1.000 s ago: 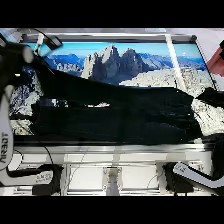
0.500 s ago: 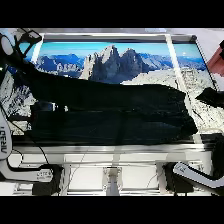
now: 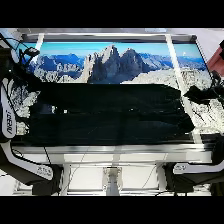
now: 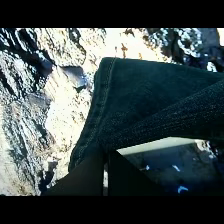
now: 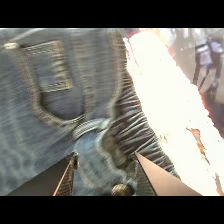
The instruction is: Fold the clothes and pants, and hang the long-sleeved shirts on hangers.
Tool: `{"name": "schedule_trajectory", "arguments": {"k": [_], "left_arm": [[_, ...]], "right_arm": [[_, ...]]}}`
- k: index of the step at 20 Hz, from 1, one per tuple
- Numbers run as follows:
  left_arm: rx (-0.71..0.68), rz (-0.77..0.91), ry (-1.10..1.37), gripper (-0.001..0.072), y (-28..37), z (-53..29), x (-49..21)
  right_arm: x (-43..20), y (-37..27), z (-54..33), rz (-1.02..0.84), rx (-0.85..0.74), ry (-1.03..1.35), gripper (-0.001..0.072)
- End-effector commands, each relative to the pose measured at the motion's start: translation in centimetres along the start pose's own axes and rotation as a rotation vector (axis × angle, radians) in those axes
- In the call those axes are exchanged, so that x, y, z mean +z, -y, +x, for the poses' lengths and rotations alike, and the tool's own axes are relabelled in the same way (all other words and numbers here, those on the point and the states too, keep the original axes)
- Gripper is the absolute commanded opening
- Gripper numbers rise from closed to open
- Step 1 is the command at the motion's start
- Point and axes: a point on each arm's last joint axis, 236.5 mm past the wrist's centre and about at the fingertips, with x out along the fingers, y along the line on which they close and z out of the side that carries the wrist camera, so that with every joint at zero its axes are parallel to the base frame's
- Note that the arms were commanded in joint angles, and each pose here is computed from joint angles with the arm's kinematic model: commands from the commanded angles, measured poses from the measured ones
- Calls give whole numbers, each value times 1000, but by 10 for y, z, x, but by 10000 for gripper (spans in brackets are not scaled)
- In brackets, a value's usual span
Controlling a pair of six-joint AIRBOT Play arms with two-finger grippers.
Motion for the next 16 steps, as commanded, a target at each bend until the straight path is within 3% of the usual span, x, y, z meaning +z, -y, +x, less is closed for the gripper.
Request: {"name": "schedule_trajectory", "arguments": {"k": [1, 4, 6, 12, 16], "left_arm": [[11, -34, 4, 26, -12, 28, -1], [45, -51, 64, 41, -20, 44, 16], [69, -58, 102, 315, -24, 51, 27], [283, -202, 104, 321, -85, 34, 18], [324, -293, 68, 351, -112, 7, -6]], "right_arm": [[12, 4, 27, 30, -13, 23, 406], [19, 1, 23, 16, -14, 37, 406], [18, -2, 21, 13, -9, 25, 407], [-8, -10, 19, 45, 22, -81, 407], [-7, -20, 4, 31, 40, -70, 406]]}}
